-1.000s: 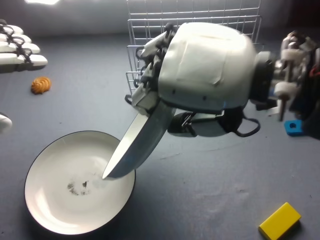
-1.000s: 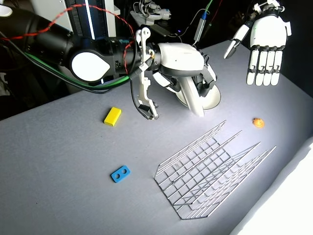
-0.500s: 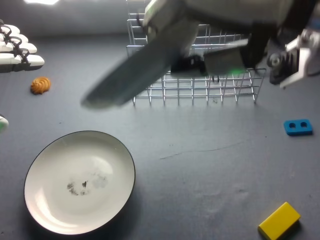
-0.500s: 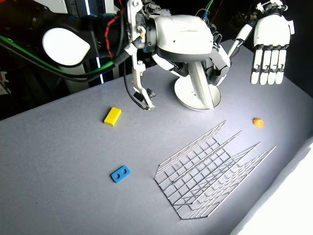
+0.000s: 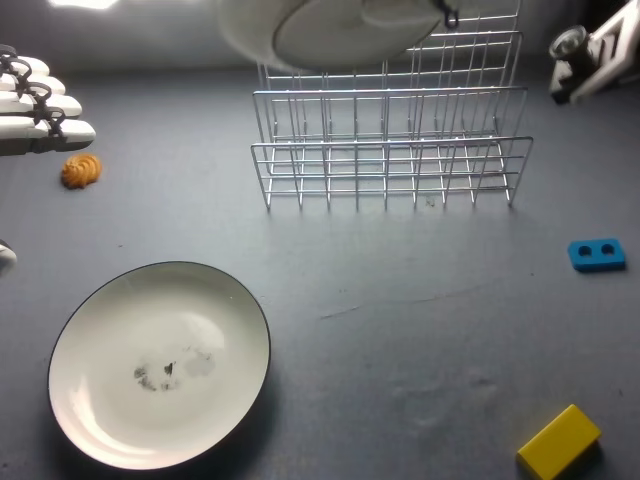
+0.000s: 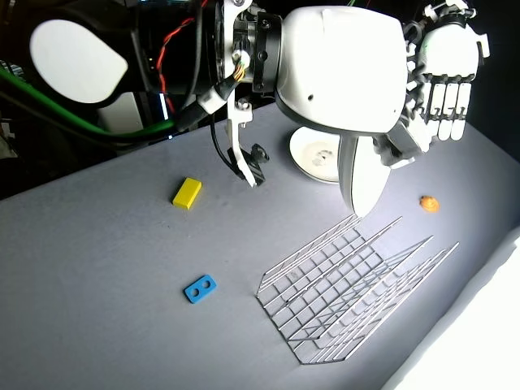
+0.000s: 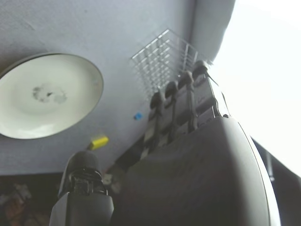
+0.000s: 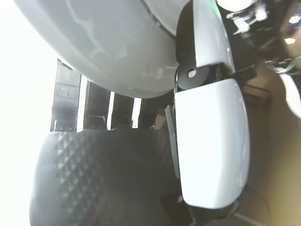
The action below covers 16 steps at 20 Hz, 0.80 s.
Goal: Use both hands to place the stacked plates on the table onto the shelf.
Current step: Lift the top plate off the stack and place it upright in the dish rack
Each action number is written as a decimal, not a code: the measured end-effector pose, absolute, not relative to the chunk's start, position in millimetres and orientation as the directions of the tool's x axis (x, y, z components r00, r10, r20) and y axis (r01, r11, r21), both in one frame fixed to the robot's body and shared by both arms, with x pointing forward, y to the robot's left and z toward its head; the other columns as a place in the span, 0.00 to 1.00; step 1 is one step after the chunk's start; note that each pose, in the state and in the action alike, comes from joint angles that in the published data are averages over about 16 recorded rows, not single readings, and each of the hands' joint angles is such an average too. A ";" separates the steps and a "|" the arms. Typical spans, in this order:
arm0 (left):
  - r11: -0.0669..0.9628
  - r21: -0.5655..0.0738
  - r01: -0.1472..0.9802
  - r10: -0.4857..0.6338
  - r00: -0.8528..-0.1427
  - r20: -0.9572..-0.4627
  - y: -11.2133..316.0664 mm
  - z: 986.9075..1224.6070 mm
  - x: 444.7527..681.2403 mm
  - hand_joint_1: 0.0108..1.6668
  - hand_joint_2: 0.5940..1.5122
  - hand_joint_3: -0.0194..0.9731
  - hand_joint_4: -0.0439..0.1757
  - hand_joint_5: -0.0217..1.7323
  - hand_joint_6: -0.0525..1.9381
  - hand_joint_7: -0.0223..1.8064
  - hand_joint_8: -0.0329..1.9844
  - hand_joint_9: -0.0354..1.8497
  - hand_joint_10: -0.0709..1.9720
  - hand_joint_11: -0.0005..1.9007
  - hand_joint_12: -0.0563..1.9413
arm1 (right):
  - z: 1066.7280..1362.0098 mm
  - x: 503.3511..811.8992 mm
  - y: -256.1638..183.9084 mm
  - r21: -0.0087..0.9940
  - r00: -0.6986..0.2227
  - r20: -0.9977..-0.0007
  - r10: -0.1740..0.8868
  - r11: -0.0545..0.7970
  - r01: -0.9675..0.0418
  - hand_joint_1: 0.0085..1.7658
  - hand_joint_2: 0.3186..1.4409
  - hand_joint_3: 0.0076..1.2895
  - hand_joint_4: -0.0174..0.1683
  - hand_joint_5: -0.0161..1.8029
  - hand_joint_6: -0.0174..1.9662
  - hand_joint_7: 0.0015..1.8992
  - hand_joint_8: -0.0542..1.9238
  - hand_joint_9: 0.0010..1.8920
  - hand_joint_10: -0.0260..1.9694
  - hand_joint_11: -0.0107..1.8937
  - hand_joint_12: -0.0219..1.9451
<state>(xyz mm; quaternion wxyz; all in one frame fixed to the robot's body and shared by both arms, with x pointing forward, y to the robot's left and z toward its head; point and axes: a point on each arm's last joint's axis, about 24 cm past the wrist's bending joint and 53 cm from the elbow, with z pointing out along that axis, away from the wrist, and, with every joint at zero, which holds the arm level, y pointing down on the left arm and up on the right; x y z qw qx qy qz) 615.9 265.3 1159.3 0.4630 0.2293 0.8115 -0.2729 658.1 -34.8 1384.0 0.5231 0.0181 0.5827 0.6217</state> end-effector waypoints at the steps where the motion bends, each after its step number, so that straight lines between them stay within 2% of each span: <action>1: 0.744 -0.229 0.627 0.123 -0.466 -0.876 265.2 1159.0 615.4 0.01 0.64 0.04 0.23 0.05 0.04 0.05 0.02 0.03 0.04 0.01 0.03 | 1384.7 664.2 -38.6 0.758 -0.459 -0.570 0.681 0.222 -0.613 0.68 0.58 0.01 0.26 0.54 0.49 0.56 0.45 0.63 0.02 0.39 0.50; 9: 0.738 -0.216 0.639 0.146 -0.464 -0.874 266.3 1156.3 613.6 0.01 0.64 0.04 0.23 0.06 0.04 0.05 0.01 0.04 0.04 0.01 0.03 | 1382.3 699.8 -58.0 0.813 -0.473 -0.512 0.717 0.226 -0.537 0.68 0.58 0.01 0.24 0.54 0.49 0.56 0.45 0.62 0.02 0.38 0.49; 16: 0.729 -0.207 0.653 0.167 -0.462 -0.871 266.2 1154.1 610.9 0.01 0.64 0.04 0.23 0.06 0.04 0.05 0.02 0.04 0.04 0.01 0.03 | 1372.2 721.0 -65.2 0.831 -0.475 -0.503 0.722 0.254 -0.495 0.68 0.58 0.01 0.24 0.54 0.50 0.56 0.45 0.62 0.02 0.38 0.49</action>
